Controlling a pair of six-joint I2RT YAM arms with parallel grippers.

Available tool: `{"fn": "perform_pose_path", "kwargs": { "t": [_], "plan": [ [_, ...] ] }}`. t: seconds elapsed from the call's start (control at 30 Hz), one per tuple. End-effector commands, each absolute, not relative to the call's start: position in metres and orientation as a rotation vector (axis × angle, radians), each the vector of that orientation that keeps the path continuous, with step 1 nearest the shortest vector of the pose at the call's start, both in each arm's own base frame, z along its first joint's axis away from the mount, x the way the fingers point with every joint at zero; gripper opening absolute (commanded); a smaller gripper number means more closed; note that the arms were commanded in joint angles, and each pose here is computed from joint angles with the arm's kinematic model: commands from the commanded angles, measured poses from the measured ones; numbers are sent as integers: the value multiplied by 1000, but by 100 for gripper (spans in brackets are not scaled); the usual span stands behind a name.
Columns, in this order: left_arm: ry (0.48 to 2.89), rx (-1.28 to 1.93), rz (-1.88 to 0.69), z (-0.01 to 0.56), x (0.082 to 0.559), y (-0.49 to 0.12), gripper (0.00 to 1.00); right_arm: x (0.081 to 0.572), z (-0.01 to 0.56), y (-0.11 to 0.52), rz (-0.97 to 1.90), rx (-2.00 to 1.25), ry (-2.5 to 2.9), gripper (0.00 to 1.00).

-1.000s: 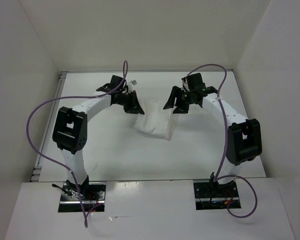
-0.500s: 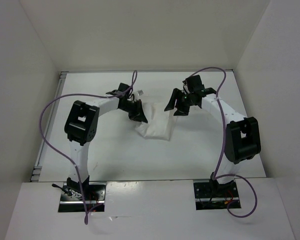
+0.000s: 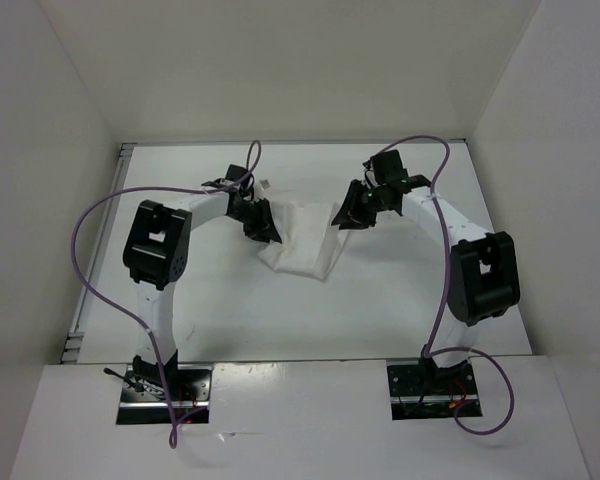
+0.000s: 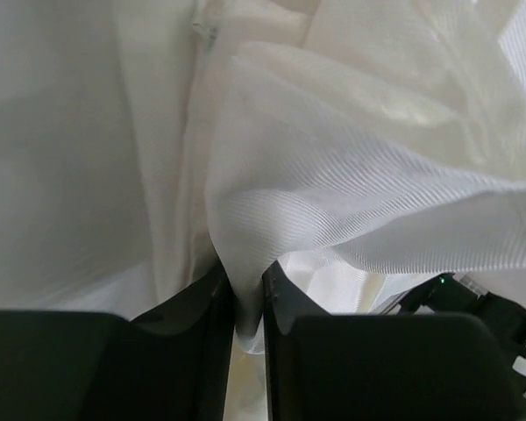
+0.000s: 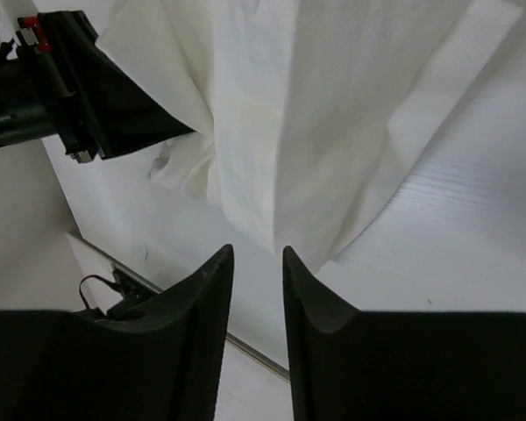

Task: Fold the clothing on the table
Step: Fold the skirt

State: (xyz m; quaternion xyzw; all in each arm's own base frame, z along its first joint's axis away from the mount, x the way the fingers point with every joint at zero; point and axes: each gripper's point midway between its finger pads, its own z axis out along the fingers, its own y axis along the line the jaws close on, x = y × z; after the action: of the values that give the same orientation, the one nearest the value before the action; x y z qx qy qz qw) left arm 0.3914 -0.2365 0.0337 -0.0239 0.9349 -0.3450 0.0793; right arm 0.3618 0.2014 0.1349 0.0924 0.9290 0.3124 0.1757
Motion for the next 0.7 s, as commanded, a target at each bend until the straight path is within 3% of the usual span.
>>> {"fn": "perform_pose_path", "kwargs": {
  "t": [0.0,0.17,0.2,0.23,0.27,0.53,0.63,0.67],
  "plan": [
    [2761,-97,-903,45,401,-210,24,380,143,213,969,211,2577,32],
    [2763,-110,-905,49,400,-210,24,392,130,234,1119,156,2589,27],
    [2762,-107,-920,50,399,-212,24,393,130,239,1123,142,2591,31],
    [2762,-107,-920,50,399,-212,24,397,129,245,1107,133,2597,45],
    [2762,-107,-920,50,399,-212,24,404,128,239,1042,157,2594,47],
    [2735,-104,-940,62,402,-214,24,408,103,223,720,236,2694,52],
    [2736,-113,-954,60,403,-216,24,407,86,228,706,219,2732,38],
    [2727,-109,-956,63,405,-217,24,405,81,227,696,211,2749,28]
  ]
}}
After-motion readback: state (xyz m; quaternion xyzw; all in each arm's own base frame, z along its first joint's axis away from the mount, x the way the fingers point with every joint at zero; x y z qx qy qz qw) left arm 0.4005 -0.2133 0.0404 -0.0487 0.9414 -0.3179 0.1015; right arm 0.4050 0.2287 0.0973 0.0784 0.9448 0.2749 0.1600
